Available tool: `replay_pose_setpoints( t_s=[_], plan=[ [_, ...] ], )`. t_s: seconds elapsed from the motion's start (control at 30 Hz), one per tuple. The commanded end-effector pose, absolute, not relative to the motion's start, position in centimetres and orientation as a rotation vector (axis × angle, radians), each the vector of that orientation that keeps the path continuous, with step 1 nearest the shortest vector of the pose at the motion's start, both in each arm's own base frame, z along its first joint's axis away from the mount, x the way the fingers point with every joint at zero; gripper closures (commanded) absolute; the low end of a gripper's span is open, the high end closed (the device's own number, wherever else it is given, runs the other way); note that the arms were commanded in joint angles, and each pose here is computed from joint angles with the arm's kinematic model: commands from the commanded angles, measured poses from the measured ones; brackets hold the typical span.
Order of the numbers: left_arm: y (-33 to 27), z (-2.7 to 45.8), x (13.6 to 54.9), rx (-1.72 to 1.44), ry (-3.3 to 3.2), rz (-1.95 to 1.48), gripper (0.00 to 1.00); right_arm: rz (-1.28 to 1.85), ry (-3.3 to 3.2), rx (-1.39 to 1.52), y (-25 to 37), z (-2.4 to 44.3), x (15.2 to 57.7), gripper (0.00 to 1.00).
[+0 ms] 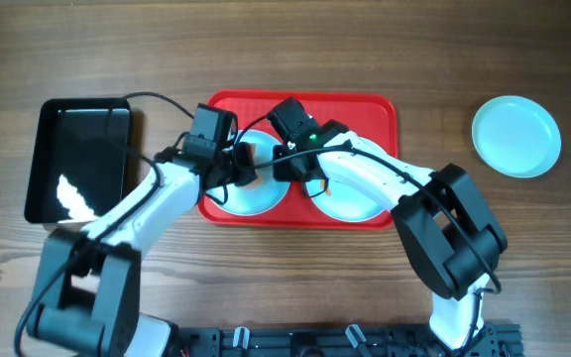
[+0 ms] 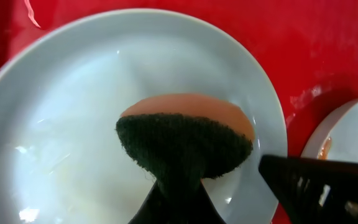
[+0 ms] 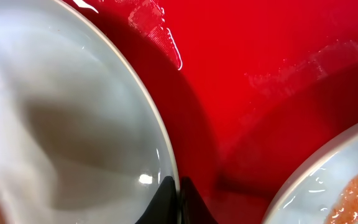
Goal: Clean dirty plates on tray and stack at the side
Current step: 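Scrub the upper plate with the sponge while right gripper holds it, then keep scrubbing the plate's left edge with the sponge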
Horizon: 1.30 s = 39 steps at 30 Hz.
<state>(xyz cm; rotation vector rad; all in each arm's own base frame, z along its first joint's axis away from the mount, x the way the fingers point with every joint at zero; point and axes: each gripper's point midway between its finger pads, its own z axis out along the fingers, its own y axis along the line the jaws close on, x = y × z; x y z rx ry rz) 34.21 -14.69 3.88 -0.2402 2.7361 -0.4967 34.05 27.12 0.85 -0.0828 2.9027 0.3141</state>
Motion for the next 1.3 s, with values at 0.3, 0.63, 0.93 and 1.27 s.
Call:
replay_pose_setpoints(
  t_s=[0.3, 0.63, 0.93, 1.27],
  plan=[
    [-16.1, 0.6, 33.9, -0.228, 2.781, -0.452, 0.96, 0.268, 2.9, -0.069, 26.4, 0.4, 34.3, 0.96],
    [-8.9, 0.2, 35.4, -0.301, 2.708, 0.002, 0.96, 0.266, 2.902, -0.073, 26.4, 0.4, 34.2, 0.96],
    [-4.1, -0.2, 35.0, -0.468, 2.731, 0.079, 0.96, 0.265, 2.902, -0.073, 26.4, 0.4, 34.2, 0.95],
    [-4.2, 1.4, 32.9, -0.492, 2.795, 0.014, 0.96, 0.258, 2.898, -0.067, 26.3, 0.4, 34.3, 0.96]
  ],
)
